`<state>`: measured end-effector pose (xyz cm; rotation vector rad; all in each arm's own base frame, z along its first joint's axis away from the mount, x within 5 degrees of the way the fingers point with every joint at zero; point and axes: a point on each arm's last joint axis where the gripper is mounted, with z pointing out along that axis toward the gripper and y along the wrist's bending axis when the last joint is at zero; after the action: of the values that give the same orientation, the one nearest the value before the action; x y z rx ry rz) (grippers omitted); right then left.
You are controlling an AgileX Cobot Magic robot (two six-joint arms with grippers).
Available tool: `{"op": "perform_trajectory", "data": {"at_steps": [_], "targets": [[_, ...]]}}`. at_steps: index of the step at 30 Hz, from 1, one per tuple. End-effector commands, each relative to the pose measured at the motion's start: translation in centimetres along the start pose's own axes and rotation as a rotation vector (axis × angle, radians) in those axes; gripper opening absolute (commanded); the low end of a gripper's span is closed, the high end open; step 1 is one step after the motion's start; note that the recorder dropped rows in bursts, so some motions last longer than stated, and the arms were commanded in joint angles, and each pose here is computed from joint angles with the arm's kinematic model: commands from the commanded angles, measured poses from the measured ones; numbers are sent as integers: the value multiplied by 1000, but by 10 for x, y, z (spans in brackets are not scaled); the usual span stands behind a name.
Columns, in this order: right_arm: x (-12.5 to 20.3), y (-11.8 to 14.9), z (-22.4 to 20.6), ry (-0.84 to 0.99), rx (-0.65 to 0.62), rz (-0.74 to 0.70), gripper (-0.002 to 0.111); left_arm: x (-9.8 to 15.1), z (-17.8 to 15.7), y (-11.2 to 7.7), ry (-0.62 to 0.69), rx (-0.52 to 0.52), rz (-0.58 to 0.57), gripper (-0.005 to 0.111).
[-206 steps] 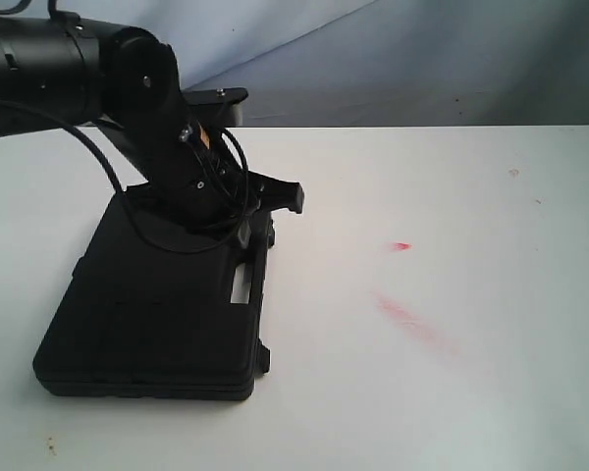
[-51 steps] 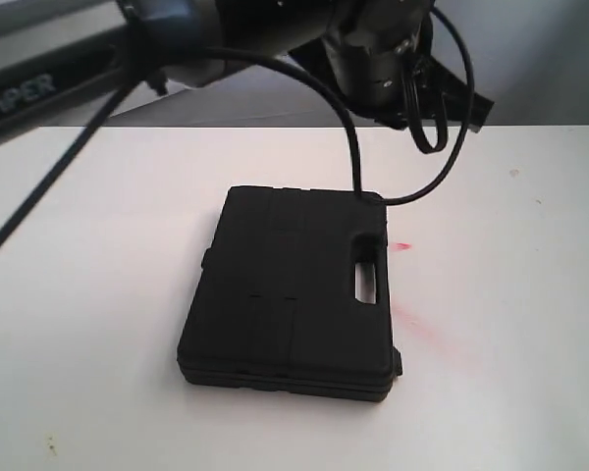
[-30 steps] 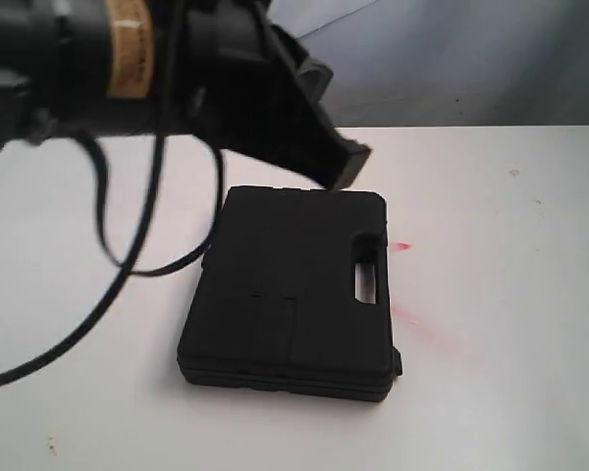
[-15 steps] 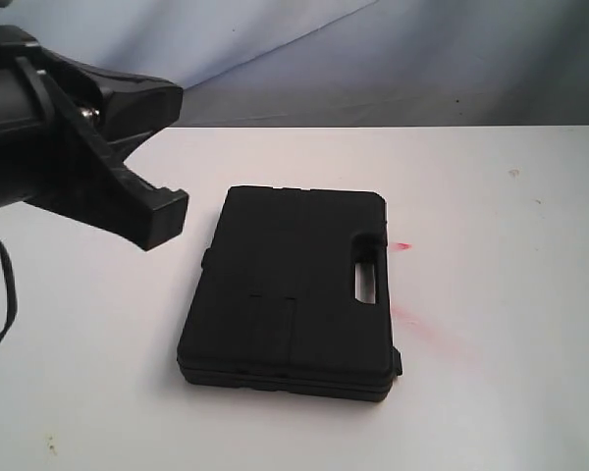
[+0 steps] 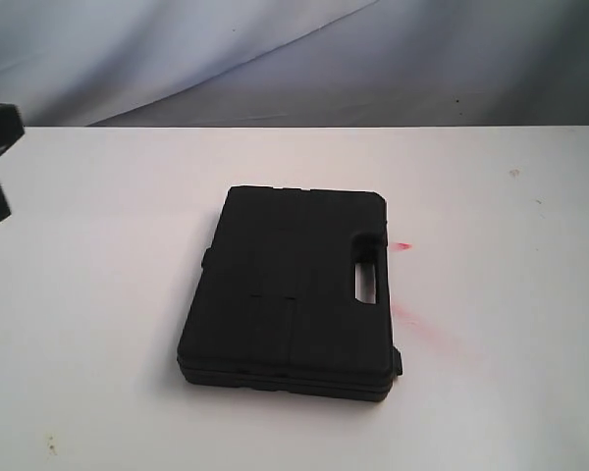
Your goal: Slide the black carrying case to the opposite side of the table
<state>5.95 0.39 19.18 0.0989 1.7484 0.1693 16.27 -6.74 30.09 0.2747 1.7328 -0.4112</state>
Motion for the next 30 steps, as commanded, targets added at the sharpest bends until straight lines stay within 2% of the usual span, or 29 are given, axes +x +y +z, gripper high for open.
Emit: {"op": "perform_trajectory", "data": {"at_steps": [1,7,11,18,23,27,30], "targets": [[1,0,0,1,-4,4,0,19,-23,11,-33,-57,44,0],[1,0,0,1,-4,4,0,40,-53,17,-98,-133,44,0],[1,0,0,1,-4,4,0,44,-65,16,-144,-147,50,0],[1,0,0,1,-4,4,0,39,-76,13,-212,-145,57,0],[1,0,0,1,-4,4,0,50,-75,14,-184,-139,62,0],[1,0,0,1,-4,4,0,65,-73,19,-179,-166,-70,0],[1,0,0,1,-4,4,0,76,-73,23,-160,-203,-83,0]]}}
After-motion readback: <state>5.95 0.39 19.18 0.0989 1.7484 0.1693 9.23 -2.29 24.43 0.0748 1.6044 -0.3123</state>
